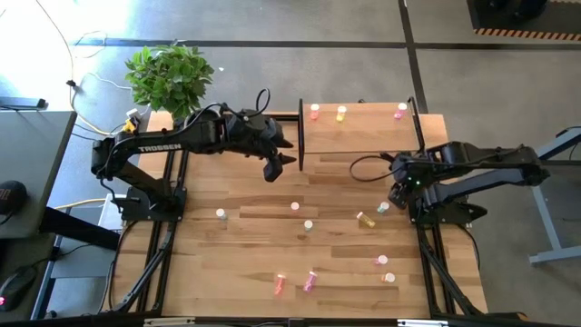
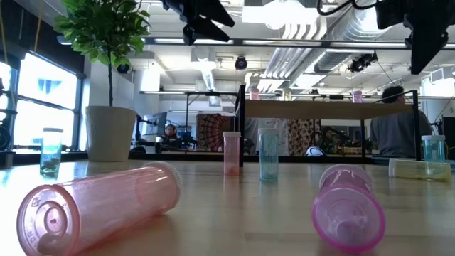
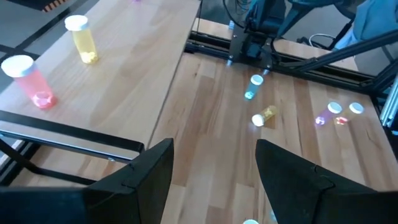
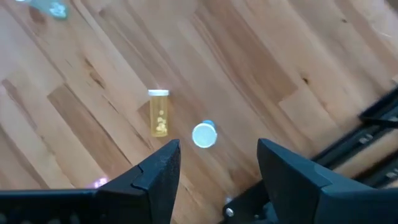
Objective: Pick and place medicine bottles onto shelf by color
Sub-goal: Put the top right blue pill bottle on the shelf
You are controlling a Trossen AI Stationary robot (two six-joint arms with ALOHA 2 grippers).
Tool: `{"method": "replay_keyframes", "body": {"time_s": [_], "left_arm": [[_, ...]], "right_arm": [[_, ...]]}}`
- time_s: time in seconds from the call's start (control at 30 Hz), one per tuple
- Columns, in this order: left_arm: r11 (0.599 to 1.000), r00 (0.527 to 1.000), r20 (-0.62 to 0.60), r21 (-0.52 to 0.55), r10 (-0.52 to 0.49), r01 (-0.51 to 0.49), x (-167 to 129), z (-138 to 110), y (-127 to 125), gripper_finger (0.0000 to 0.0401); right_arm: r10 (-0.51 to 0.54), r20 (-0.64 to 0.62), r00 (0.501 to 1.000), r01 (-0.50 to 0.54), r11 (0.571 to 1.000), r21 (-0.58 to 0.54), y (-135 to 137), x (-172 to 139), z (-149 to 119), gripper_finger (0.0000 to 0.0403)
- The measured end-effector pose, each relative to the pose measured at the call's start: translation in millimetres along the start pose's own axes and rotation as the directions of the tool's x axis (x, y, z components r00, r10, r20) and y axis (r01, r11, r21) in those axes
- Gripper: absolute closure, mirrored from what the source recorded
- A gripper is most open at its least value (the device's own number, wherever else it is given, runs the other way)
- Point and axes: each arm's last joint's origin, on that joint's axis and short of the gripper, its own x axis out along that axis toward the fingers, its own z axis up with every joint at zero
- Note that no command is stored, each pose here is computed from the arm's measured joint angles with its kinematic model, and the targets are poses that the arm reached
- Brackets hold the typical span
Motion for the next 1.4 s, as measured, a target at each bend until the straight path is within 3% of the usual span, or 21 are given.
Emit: {"method": "replay_keyframes", "body": {"time_s": [0.63, 1.4], "left_arm": [[0.999, 1.000, 0.000, -0.039, 0.000, 0.000, 0.0, 0.0, 0.1, 0.0185], [0.999, 1.000, 0.000, -0.046, 0.000, 0.000, 0.0, 0.0, 0.1, 0.0185]], "right_arm": [[0.003, -0.100, 0.995, 0.019, 0.976, 0.218, -1.9, 63.6, -15.6, 0.0198], [0.033, -0.101, 0.994, -0.007, 0.969, 0.247, -4.3, 100.2, -24.9, 0.0199]]}}
